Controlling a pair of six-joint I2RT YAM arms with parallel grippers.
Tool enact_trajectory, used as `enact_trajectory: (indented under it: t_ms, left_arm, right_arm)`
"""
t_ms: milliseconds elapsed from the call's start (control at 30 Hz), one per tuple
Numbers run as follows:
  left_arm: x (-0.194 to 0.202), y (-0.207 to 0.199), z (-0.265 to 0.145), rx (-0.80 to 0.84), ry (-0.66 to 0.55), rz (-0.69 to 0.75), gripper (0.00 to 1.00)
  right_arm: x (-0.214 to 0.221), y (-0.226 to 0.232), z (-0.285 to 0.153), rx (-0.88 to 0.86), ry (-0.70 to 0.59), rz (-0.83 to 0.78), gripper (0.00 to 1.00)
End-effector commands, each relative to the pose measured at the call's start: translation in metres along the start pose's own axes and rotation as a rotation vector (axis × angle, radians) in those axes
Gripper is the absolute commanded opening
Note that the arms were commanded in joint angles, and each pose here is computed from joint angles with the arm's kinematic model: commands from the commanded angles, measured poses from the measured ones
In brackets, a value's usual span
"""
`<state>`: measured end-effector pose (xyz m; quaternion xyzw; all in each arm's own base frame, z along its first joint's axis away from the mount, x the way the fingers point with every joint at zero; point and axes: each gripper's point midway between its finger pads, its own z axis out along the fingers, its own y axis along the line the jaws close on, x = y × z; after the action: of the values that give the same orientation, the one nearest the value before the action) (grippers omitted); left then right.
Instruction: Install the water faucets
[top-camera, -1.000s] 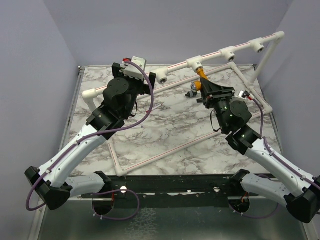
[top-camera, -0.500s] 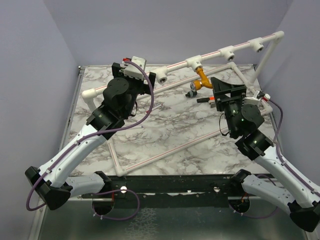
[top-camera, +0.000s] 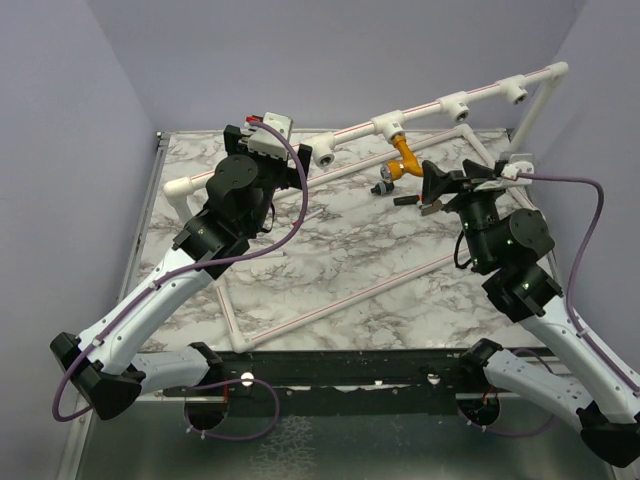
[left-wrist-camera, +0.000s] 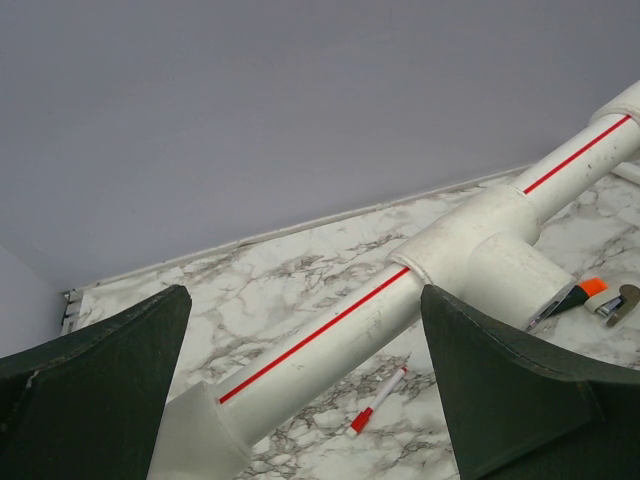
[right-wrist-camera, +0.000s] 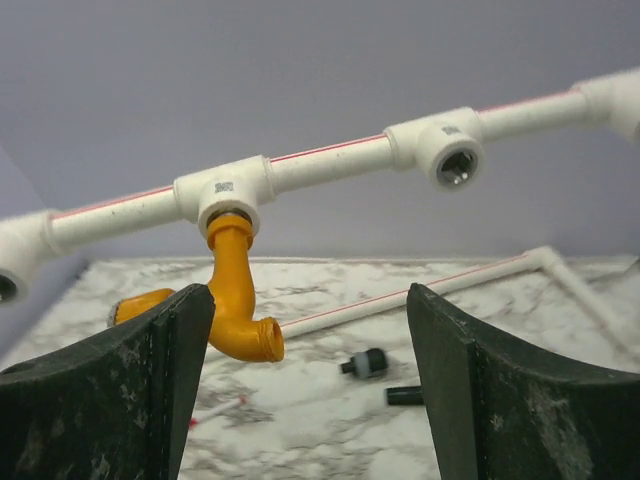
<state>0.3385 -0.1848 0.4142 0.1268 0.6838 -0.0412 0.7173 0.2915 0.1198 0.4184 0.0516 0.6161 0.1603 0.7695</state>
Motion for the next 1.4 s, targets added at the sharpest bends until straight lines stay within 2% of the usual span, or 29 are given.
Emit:
enact_trajectory:
  t_ms: [0,100,233,400,567,733,1000,1367]
  left_arm:
    - [0.016,-0.005,0.002,0.008,0.058,0.021,0.99]
    - [0.016,-0.005,0.002,0.009,0.059,0.021,0.99]
    - [0.016,-0.004,0.002,0.006,0.058,0.022,0.99]
    - [0.016,-0.004,0.002,0.005,0.056,0.024,0.99]
    - [0.016,-0.005,0.002,0.008,0.055,0.024,0.99]
    - [0.016,-0.003,0.002,0.003,0.052,0.024,0.99]
    - [0.017,-0.004,0.001,0.004,0.052,0.025,0.99]
    - [0.017,-0.004,0.001,0.004,0.053,0.025,0.99]
  right_arm:
    - [-0.005,0.018,0.0,-0.229,-0.007,-0.563,0.83]
    - [0.013,0.027,-0.006,-0.385,0.023,-0.845,0.84]
    - [0.033,0.032,-0.015,-0.53,0.033,-1.076,0.87]
    - [0.039,0.023,-0.009,-0.531,0.015,-1.318,0.88]
    - [0.039,0.015,0.009,-0.453,-0.04,-1.547,0.89]
    - [0.033,0.024,0.021,-0.422,-0.14,-1.656,0.88]
    - [0.035,0.03,0.037,-0.358,-0.223,-1.824,0.84]
    - [0.042,0.041,0.042,-0.362,-0.259,-1.836,0.59]
